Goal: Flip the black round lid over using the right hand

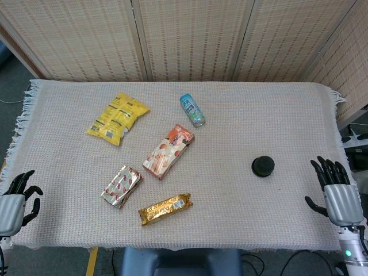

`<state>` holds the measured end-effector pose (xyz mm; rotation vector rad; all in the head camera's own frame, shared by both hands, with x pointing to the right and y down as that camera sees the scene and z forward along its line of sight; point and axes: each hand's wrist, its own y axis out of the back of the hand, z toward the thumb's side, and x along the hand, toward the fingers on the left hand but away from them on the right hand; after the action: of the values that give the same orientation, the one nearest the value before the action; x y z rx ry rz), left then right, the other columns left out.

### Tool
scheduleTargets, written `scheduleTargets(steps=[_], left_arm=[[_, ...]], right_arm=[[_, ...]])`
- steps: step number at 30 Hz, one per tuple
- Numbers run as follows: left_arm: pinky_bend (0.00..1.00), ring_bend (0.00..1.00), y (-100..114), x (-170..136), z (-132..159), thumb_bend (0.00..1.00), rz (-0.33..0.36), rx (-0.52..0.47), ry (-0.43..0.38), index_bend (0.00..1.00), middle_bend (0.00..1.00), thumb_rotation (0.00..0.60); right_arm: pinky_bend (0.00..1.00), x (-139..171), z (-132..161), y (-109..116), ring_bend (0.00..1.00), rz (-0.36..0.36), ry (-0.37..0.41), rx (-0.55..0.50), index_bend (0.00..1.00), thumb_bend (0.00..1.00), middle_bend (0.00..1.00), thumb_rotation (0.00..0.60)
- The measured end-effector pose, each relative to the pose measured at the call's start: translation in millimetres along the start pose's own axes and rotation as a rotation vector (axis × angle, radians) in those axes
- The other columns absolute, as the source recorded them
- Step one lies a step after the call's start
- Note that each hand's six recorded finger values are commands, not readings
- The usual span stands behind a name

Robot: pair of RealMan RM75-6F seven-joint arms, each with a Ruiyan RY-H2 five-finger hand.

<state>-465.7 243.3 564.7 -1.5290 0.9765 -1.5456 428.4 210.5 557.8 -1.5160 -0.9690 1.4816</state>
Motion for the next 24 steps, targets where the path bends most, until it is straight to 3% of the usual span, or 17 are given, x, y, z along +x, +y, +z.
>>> scheduleTargets(steps=[14, 24], left_arm=[[0.53, 0.10, 0.0, 0.7, -0.2, 0.53, -0.001, -0.002, 0.000, 0.48, 0.10, 0.600], [0.53, 0.10, 0.9, 0.5, -2.2, 0.53, 0.001, -0.009, 0.011, 0.48, 0.10, 0.600]], right_arm=[[0.02, -2.4, -2.0, 3.6, 0.00, -0.029, -0.012, 0.005, 0.04, 0.17, 0.00, 0.600], [0.02, -25.7, -17.8, 1.7, 0.00, -0.103, -0.059, 0.105, 0.00, 0.16, 0.00, 0.600]])
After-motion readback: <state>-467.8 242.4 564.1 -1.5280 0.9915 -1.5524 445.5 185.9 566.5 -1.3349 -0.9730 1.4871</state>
